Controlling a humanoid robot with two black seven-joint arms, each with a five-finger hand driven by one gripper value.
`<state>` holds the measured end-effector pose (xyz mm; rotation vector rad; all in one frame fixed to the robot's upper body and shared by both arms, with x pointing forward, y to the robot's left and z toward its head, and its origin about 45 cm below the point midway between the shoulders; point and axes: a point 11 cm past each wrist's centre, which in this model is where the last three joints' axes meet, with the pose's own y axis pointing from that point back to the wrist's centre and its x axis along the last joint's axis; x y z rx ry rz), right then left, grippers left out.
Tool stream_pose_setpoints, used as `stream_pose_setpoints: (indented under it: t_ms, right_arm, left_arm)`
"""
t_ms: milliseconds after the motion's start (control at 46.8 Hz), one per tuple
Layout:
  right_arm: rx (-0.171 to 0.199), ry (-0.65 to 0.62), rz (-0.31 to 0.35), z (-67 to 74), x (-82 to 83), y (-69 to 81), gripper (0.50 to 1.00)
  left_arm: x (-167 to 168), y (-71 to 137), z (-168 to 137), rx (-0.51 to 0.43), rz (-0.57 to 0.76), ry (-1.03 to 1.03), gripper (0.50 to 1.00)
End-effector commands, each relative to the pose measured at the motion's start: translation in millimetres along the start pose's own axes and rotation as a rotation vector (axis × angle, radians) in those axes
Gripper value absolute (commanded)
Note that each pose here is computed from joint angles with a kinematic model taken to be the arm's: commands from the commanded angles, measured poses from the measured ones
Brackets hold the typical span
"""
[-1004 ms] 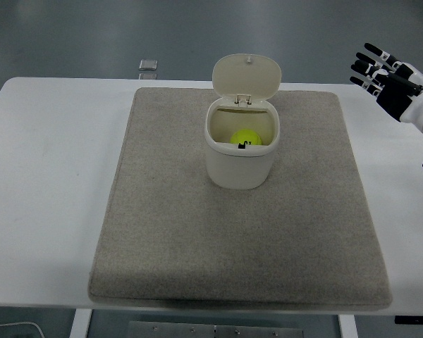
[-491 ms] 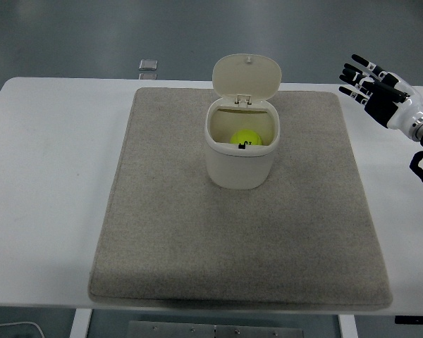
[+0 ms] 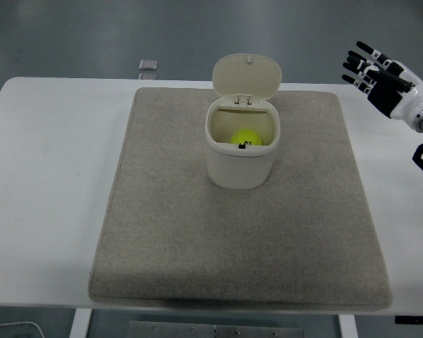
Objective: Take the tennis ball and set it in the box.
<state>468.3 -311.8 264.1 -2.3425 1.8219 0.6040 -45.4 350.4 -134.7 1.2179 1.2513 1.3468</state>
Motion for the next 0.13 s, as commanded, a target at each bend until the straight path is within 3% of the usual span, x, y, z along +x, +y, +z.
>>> stream_pose_setpoints:
  t_ms: [0, 107]
  right_arm:
    - [0.005, -0.002, 0.000, -1.5, 0.0, -0.1, 0.913]
    - [0.004, -0.004, 0.000, -0.9, -0.1, 0.1, 0.913]
  left_arm:
    - [0.2, 0.0, -0.3, 0.001, 0.000, 0.000, 0.992]
    - [0.2, 0.0, -0.3, 0.001, 0.000, 0.000, 0.992]
